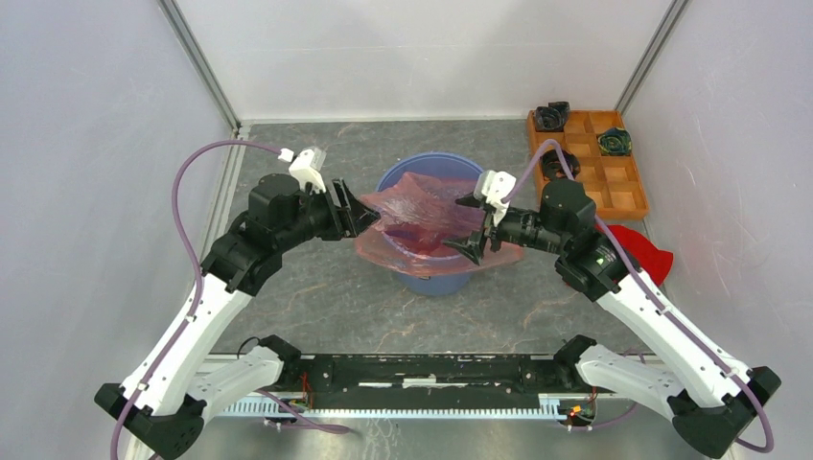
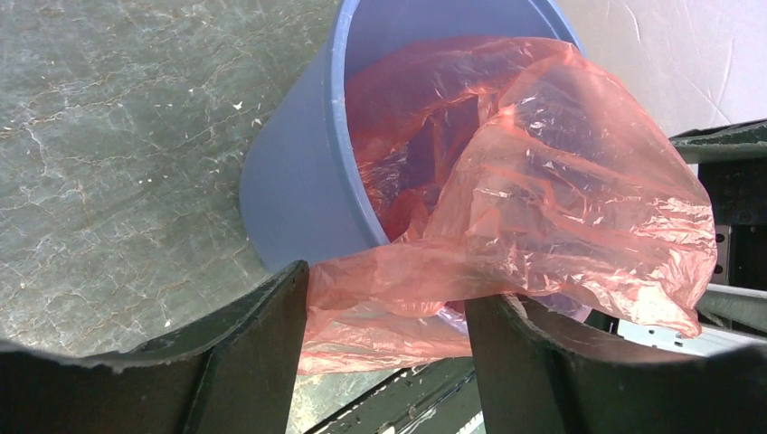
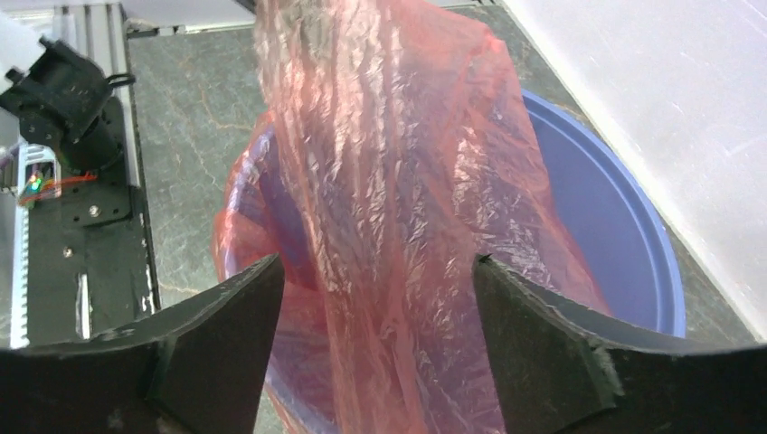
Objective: Put the trash bags into the trash bin
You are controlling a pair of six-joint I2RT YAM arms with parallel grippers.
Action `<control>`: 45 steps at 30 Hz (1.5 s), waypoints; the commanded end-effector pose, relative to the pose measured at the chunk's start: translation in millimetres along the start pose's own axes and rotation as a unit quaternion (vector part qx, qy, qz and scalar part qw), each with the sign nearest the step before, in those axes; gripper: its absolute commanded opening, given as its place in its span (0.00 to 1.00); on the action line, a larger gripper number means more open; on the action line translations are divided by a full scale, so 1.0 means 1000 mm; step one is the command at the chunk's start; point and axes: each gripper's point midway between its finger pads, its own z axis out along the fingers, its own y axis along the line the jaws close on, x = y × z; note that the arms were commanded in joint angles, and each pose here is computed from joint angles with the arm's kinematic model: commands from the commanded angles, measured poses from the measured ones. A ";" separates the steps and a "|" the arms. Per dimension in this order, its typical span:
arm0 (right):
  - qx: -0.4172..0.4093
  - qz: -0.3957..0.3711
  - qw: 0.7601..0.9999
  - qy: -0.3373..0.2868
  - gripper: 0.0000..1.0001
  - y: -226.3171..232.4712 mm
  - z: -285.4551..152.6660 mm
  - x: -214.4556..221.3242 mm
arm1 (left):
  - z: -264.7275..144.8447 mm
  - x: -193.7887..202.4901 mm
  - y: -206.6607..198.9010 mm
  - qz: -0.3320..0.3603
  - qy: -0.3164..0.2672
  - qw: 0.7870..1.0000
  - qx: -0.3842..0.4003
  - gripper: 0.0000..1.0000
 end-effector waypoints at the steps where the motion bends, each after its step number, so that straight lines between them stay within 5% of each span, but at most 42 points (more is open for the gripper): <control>1: 0.127 -0.025 0.991 -0.039 0.69 -0.044 -0.007 -0.036 | -0.008 -0.024 -0.019 -0.005 -0.032 0.999 0.024 0.68; 3: 0.169 -0.010 0.985 -0.036 0.46 -0.058 -0.012 -0.036 | -0.012 -0.027 -0.018 0.003 -0.039 0.999 0.021 0.71; 7: 0.197 0.019 0.980 -0.036 0.27 -0.064 -0.017 -0.035 | -0.020 -0.028 -0.017 0.023 -0.046 0.998 0.020 0.86; 10: 0.208 0.037 0.977 -0.035 0.19 -0.069 -0.017 -0.038 | -0.020 -0.028 -0.017 0.029 -0.045 0.998 0.021 0.88; 21: 0.257 0.085 0.963 0.003 0.03 -0.113 -0.016 -0.033 | -0.003 -0.058 -0.021 0.053 -0.062 0.997 0.004 0.46; 30: 0.263 0.083 0.961 0.013 0.03 -0.141 -0.006 -0.032 | 0.037 -0.080 -0.015 0.065 -0.050 0.996 -0.022 0.03; 45: 0.277 0.118 0.952 0.048 0.26 -0.190 -0.003 0.007 | 0.072 -0.099 0.027 0.061 -0.049 0.992 -0.100 0.02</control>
